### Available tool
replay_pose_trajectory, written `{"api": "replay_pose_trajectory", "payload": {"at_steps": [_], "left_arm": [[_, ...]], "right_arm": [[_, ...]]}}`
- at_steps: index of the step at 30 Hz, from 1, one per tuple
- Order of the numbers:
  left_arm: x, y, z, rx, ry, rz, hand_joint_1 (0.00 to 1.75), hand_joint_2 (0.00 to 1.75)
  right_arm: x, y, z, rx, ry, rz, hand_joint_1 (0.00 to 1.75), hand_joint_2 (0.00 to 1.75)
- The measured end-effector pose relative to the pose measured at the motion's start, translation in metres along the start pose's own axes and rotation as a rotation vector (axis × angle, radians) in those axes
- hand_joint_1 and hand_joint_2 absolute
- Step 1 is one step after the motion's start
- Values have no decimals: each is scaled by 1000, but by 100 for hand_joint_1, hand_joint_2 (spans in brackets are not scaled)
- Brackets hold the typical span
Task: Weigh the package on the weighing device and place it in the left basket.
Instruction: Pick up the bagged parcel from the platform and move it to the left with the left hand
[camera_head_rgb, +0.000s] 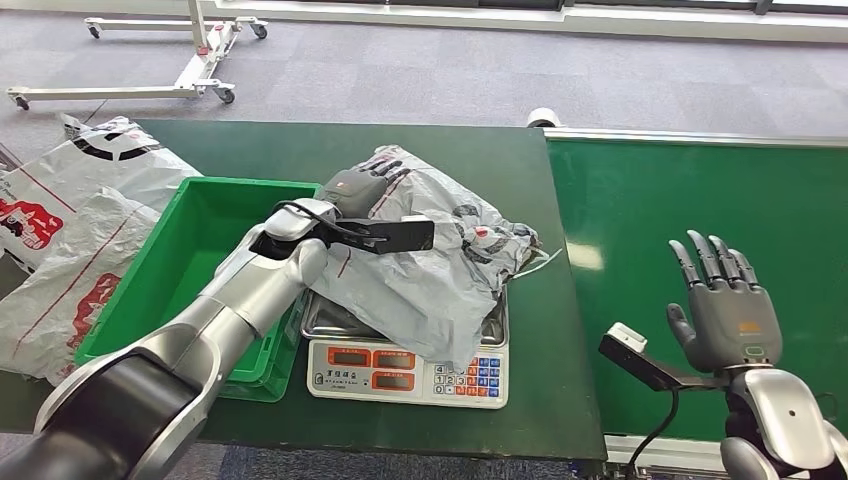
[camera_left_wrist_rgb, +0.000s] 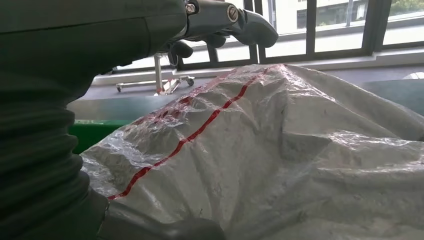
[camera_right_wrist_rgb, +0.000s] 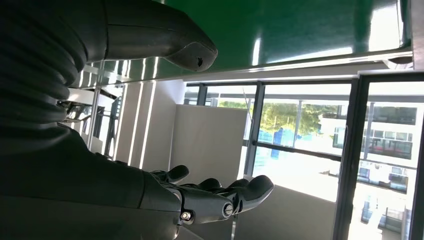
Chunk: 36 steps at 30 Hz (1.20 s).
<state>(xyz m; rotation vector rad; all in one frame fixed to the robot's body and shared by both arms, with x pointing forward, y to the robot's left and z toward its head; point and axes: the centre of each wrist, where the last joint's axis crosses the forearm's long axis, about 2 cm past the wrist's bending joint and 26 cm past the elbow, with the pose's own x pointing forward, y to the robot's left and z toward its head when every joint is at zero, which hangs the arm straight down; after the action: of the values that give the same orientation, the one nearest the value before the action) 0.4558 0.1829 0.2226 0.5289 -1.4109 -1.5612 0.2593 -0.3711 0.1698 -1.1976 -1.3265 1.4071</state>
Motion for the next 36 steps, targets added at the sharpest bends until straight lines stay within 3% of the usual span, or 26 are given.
{"api": "replay_pose_trajectory", "payload": {"at_steps": [8,12,13,16,17,24,36], "left_arm": [[-4,-8,1,-27,8,53,0,175],[-6,-27,1,-74,23,102,0,175],[-5,-35,2,-86,24,117,12,175],[2,-61,2,-119,21,166,141,175],[4,-69,2,-131,19,181,173,175],[13,-103,5,-192,20,246,175,175],[17,-108,5,-205,18,260,175,175]], "right_arm": [[8,3,-1,7,-7,-31,0,175],[12,3,-5,7,-12,-51,0,175],[13,2,-6,6,-13,-56,0,175],[15,1,-9,2,-16,-69,0,175],[15,1,-10,0,-18,-72,0,175],[29,0,-17,-17,-38,-92,0,175],[41,3,-19,-13,-55,-116,0,175]]}}
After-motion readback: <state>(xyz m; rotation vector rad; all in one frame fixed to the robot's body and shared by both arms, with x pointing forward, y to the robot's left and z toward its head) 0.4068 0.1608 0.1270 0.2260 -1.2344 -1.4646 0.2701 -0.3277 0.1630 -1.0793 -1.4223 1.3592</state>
